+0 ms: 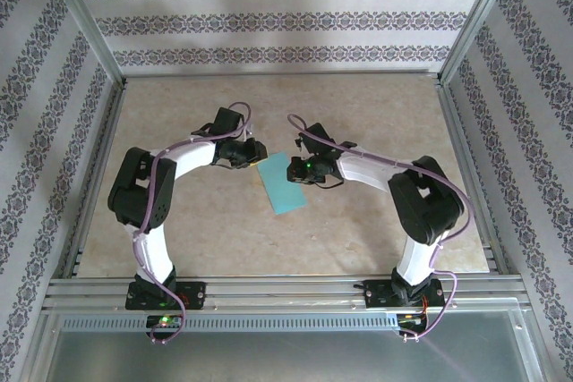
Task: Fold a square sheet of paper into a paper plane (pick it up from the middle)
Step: First fold in half a square sheet of paper at the center of the table.
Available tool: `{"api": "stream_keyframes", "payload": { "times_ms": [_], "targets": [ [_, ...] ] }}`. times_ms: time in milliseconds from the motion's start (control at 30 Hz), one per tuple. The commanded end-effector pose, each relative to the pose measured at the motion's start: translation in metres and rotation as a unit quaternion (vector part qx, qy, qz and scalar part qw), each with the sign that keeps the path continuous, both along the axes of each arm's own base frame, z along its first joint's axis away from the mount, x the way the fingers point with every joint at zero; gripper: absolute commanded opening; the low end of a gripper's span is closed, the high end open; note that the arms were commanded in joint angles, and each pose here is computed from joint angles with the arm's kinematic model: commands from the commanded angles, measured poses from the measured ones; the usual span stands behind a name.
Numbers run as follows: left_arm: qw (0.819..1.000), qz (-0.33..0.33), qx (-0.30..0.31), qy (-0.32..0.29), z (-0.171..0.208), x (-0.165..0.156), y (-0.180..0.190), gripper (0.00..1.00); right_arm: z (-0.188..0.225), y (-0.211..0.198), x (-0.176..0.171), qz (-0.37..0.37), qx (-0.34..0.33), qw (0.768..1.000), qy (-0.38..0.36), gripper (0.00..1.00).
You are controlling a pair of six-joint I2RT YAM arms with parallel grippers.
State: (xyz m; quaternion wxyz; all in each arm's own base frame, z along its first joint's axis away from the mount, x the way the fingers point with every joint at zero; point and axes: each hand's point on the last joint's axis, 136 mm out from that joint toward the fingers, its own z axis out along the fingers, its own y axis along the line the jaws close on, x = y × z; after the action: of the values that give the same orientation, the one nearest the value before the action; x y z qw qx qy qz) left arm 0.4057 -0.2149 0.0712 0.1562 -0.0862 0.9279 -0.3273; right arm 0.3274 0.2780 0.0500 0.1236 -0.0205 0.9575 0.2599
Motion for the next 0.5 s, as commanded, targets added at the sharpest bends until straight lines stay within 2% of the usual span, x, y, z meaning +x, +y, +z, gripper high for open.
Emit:
{"api": "stream_keyframes", "payload": {
  "times_ms": [0,233,467],
  "targets": [
    [0.998,0.052,0.029,-0.008,0.018,-0.006,0.020,0.29,-0.015,-0.007,0.001,-0.005,-0.041,0.999,0.015,0.15],
    [0.996,0.082,0.018,0.004,0.017,-0.029,0.018,0.33,-0.044,-0.012,-0.014,-0.043,-0.071,0.994,0.071,0.15],
    [0.996,0.089,0.002,0.012,0.012,-0.049,-0.001,0.33,-0.053,-0.036,-0.042,-0.152,-0.097,0.977,0.112,0.12]
  ]
}}
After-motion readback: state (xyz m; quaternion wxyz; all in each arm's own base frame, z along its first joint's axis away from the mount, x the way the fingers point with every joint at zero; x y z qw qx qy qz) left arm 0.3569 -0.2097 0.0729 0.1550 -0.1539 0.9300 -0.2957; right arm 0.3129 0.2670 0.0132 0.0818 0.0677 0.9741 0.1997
